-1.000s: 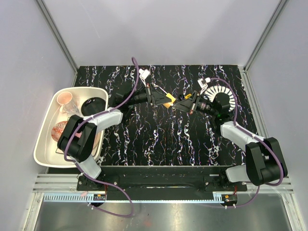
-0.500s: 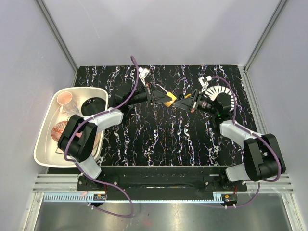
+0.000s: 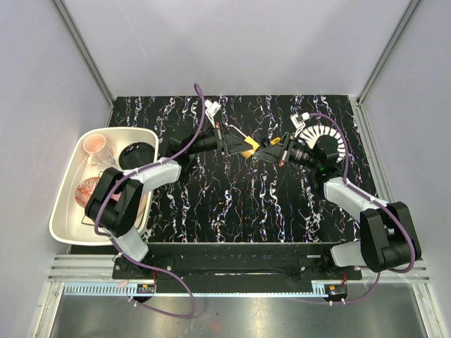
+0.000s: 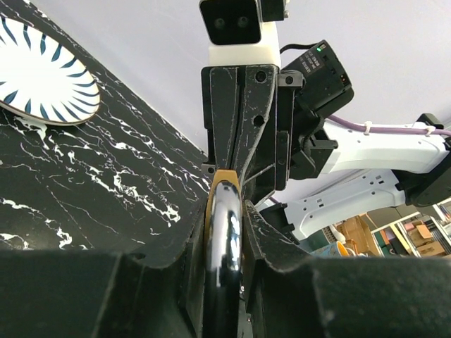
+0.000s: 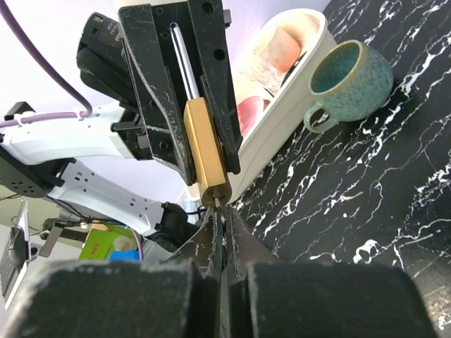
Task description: Unlock with the key
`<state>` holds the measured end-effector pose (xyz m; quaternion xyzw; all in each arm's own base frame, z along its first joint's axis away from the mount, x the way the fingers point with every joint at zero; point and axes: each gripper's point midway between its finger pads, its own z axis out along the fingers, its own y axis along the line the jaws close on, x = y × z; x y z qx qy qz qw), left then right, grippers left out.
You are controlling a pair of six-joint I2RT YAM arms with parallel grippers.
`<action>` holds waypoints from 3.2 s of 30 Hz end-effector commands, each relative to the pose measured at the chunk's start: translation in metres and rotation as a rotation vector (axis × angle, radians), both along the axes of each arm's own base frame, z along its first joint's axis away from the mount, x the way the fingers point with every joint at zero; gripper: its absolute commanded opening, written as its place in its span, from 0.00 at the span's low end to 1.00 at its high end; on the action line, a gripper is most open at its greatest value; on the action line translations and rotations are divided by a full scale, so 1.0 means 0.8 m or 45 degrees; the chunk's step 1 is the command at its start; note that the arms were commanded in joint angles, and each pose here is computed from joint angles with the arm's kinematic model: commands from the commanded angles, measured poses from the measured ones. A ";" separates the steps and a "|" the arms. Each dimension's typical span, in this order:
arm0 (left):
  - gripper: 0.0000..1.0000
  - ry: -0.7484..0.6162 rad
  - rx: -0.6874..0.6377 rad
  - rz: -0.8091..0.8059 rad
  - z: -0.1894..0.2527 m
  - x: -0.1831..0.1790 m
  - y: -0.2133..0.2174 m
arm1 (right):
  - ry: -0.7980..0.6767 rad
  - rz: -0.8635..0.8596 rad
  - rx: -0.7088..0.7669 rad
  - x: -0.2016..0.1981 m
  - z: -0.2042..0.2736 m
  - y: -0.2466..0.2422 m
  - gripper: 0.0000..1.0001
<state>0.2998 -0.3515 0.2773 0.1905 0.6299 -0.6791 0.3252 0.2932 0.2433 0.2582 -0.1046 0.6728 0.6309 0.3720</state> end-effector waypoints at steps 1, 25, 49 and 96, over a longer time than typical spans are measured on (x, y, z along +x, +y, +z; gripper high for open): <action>0.00 -0.143 0.000 -0.225 0.028 -0.060 -0.019 | -0.139 -0.196 0.007 0.035 0.033 -0.010 0.00; 0.00 -0.312 -0.008 -0.300 0.049 -0.078 -0.012 | -0.096 -0.076 0.105 0.015 0.044 -0.002 0.00; 0.00 -0.568 -0.125 -0.542 0.070 -0.137 -0.001 | 0.113 0.010 0.269 0.007 0.059 0.001 0.00; 0.00 -0.506 0.080 -0.486 0.027 -0.125 -0.021 | -0.582 -0.014 -0.269 -0.009 0.075 -0.049 0.47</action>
